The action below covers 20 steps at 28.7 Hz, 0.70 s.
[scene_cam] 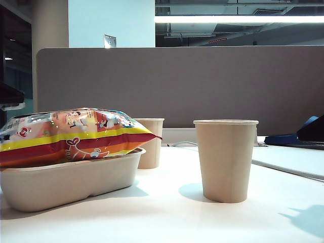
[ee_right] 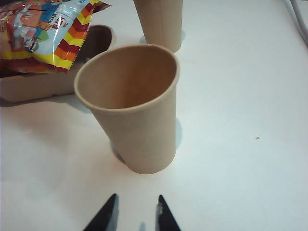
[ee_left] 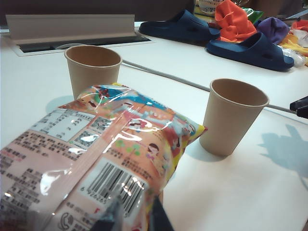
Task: Pick up a bag of chips and put them in the box.
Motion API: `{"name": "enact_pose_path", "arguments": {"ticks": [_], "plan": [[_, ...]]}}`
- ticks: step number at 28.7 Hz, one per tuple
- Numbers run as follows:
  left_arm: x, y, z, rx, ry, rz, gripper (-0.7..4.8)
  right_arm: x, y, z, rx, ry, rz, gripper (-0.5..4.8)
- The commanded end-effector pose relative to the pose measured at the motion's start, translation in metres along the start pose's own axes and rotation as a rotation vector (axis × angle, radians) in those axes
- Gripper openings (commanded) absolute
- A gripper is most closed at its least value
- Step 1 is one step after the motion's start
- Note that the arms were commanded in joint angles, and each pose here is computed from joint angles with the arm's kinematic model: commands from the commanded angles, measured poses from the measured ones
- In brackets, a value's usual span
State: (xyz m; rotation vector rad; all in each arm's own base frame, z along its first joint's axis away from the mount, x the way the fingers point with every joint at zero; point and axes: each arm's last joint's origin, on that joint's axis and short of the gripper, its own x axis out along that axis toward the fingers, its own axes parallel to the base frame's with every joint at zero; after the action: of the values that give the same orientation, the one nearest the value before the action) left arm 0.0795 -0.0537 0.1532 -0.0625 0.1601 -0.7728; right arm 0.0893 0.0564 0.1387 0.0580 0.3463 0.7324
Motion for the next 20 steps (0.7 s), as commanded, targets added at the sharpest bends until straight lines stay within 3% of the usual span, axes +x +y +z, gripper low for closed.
{"name": "enact_pose_path", "arguments": {"ticks": [1,4,12,15,20], "plan": [[0.0,0.0,0.001,-0.001,-0.007,-0.001,0.79,0.0,0.0,0.001,-0.005,-0.009,0.004,1.03],[-0.001,0.003,0.001,-0.006,-0.01,0.025,0.79,0.0,0.0,0.001,-0.005,-0.009,0.004,1.03],[-0.012,0.03,0.003,-0.042,-0.045,0.322,0.79,-0.001,-0.003,0.002,0.0,-0.028,-0.025,1.03],[-0.016,0.037,0.004,-0.052,-0.055,0.406,0.79,-0.008,-0.01,0.007,0.005,-0.104,-0.106,1.03],[-0.018,0.039,0.004,-0.055,-0.058,0.434,0.79,-0.019,-0.022,0.013,0.014,-0.202,-0.252,1.03]]}}
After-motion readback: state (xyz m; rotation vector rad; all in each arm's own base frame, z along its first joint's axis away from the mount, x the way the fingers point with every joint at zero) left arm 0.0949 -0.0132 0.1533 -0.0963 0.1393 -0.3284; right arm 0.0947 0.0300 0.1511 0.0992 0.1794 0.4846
